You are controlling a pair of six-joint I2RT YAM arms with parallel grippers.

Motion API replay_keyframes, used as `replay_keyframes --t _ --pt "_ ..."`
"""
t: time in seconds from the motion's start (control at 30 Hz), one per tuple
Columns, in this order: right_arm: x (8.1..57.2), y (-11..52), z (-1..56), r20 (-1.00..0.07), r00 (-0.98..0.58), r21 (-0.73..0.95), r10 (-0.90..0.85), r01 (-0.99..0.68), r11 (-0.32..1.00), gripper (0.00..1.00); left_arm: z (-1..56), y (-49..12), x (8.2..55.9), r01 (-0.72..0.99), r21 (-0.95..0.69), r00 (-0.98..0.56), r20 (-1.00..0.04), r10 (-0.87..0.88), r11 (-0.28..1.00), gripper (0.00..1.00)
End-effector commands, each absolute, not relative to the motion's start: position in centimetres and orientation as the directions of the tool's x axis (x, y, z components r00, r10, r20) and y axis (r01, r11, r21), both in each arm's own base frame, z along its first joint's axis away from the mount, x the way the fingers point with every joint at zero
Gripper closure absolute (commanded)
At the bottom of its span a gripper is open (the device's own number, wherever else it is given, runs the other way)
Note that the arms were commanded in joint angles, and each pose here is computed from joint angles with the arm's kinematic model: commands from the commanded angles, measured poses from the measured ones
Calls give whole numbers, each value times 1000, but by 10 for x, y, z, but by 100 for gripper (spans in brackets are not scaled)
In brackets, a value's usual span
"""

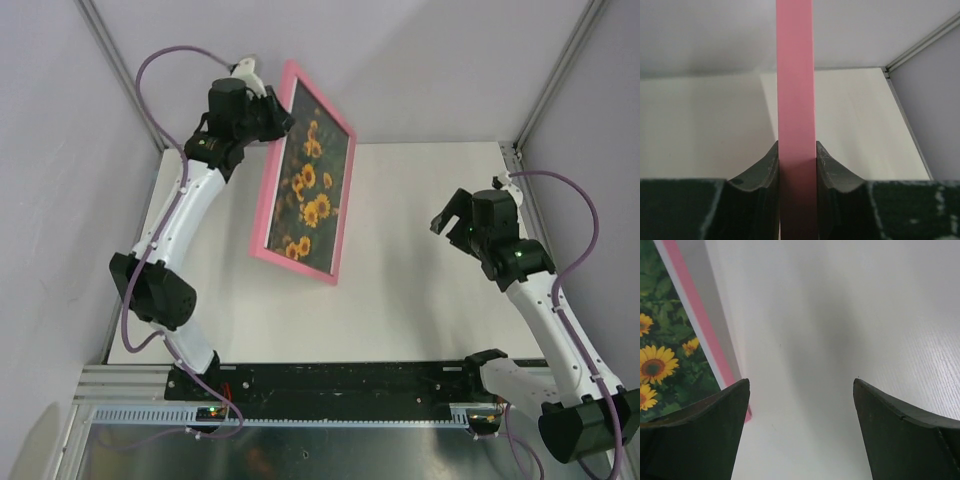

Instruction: Put the photo into the frame

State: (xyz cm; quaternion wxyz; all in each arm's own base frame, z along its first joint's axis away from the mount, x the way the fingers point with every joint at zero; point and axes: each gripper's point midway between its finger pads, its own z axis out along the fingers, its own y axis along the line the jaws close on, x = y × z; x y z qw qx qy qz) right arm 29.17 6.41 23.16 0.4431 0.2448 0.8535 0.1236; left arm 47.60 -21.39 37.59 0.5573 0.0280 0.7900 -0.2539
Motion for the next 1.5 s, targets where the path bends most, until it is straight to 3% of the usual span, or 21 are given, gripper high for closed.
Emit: replay_keyframes --t 0.0,0.23,0.73,1.0,1.23,1.47 --pt "300 72 227 -690 -497 450 526 274 850 12 364 -226 473 394 -581 -493 -788 -370 712 100" --pt "301 81 195 -655 -555 447 513 263 855 12 281 -196 481 293 -718 -611 -649 -454 632 100" --pt "306 110 139 -581 -657 493 480 184 850 11 135 -185 465 138 -840 -664 -471 -580 525 98" --pt "307 115 118 -562 -687 491 460 171 854 10 83 -186 454 93 -840 -720 -427 -547 534 61" --pt "305 117 103 -542 -706 492 456 173 853 10 72 -178 451 80 -834 -726 -424 -541 546 32" --pt "304 117 94 -530 -718 484 451 181 856 9 67 -159 450 19 -766 -721 -456 -523 642 18"
